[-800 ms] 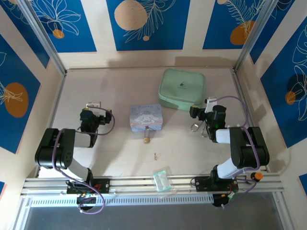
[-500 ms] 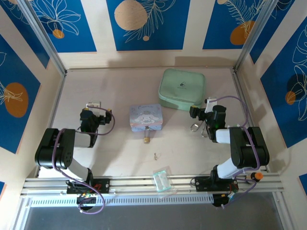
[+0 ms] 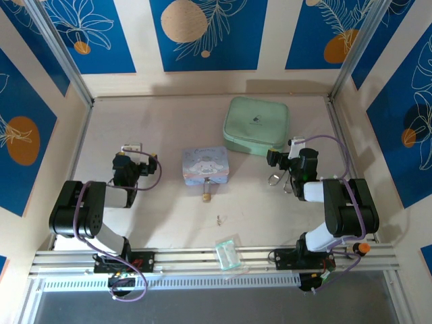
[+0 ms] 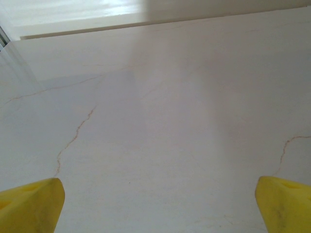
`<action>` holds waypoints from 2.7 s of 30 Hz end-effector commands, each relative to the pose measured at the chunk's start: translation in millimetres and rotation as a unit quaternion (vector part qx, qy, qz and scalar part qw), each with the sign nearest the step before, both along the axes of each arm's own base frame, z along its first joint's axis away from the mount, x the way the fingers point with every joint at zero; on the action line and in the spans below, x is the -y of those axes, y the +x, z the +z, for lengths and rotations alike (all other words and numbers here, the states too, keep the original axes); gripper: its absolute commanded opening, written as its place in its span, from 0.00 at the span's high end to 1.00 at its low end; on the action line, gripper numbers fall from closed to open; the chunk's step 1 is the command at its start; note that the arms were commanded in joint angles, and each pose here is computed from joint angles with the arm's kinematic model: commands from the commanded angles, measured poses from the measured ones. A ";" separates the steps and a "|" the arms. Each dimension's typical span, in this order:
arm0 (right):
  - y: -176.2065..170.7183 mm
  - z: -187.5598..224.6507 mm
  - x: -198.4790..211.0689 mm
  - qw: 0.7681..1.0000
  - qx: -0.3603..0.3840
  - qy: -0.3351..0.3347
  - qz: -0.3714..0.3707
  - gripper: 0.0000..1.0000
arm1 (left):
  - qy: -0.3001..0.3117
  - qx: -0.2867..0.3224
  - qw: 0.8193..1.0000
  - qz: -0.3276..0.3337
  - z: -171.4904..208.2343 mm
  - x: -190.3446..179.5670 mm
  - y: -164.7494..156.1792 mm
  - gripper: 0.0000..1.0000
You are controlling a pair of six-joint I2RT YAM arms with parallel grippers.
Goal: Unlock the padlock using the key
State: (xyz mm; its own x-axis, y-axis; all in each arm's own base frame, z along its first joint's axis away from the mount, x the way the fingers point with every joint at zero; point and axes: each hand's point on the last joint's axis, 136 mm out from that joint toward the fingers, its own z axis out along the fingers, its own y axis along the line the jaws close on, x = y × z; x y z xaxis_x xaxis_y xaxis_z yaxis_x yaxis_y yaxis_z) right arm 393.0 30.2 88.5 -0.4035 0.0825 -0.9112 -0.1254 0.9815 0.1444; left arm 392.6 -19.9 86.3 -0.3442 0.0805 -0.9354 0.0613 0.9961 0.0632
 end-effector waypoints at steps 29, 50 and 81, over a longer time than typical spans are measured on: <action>-12.4 68.0 -5.7 0.999 -0.012 0.045 0.000 0.01 | -0.121 0.066 0.988 0.067 99.8 -10.8 -20.8 0.00; -127.7 49.2 -112.9 0.959 -0.242 0.098 0.107 0.01 | -0.301 -0.221 0.928 0.009 29.2 95.0 -102.6 0.00; -253.0 -51.6 -263.3 0.909 -0.368 -0.015 0.194 0.33 | -0.284 -0.324 0.895 -0.116 1.0 202.2 -184.5 0.00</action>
